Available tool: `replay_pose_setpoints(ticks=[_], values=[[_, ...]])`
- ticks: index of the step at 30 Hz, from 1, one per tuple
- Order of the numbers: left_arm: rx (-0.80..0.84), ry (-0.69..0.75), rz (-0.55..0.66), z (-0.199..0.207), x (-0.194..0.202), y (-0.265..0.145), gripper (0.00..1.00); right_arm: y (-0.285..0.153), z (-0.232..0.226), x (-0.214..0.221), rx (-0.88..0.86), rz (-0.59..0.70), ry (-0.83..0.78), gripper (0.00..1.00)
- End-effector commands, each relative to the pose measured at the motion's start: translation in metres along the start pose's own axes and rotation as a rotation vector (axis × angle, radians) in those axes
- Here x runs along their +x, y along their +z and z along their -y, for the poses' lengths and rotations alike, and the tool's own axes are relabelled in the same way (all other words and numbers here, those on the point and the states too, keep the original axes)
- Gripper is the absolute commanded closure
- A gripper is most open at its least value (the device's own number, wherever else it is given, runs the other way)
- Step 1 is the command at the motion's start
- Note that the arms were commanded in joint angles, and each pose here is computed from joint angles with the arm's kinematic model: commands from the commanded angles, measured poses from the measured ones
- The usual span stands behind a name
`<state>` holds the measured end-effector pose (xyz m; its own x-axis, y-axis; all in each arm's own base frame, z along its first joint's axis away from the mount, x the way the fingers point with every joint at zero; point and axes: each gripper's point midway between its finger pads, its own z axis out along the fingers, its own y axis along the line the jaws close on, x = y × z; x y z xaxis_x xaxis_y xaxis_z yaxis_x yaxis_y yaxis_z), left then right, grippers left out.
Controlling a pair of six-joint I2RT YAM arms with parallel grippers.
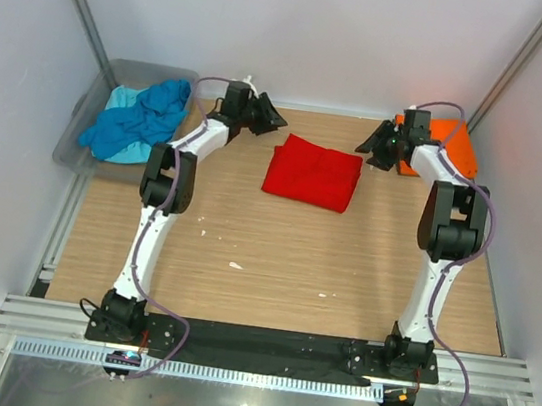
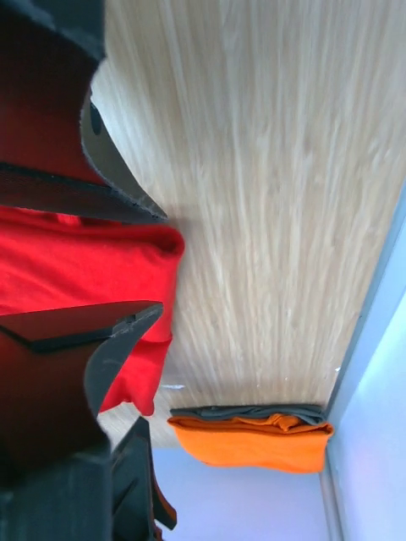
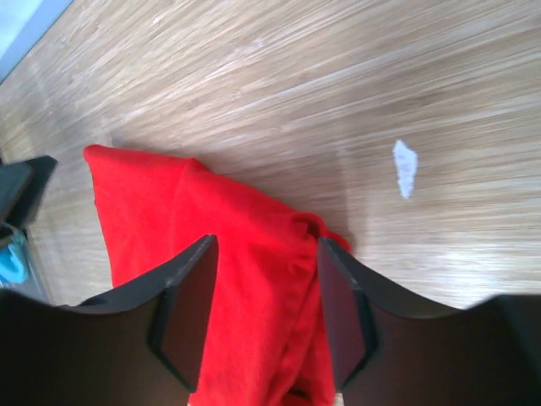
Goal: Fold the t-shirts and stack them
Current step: Fold the tshirt
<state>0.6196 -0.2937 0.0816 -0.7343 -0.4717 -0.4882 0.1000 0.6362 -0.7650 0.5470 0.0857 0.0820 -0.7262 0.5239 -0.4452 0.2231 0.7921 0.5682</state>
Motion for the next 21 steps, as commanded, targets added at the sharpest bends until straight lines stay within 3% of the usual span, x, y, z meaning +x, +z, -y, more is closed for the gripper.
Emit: replay_pose_setpoints(ticks=[1,6,13,21], values=[[0.093,0.113,0.074,0.033,-0.048,-0.029,0.57,-0.045,-0.027,-0.031,-0.118,0.081,-0.105,0.43],[0.042,0.17,0.013,0.019,-0.028,-0.052,0.61,-0.062,-0.024,0.017,-0.211,-0.044,-0.183,0.37],[-0.037,0.202,-0.141,-0.014,0.038,-0.065,0.61,-0.073,-0.009,0.045,-0.193,-0.094,-0.225,0.33],[-0.046,0.206,-0.21,-0.024,0.067,-0.07,0.59,-0.062,0.003,0.076,-0.245,-0.167,-0.242,0.3]])
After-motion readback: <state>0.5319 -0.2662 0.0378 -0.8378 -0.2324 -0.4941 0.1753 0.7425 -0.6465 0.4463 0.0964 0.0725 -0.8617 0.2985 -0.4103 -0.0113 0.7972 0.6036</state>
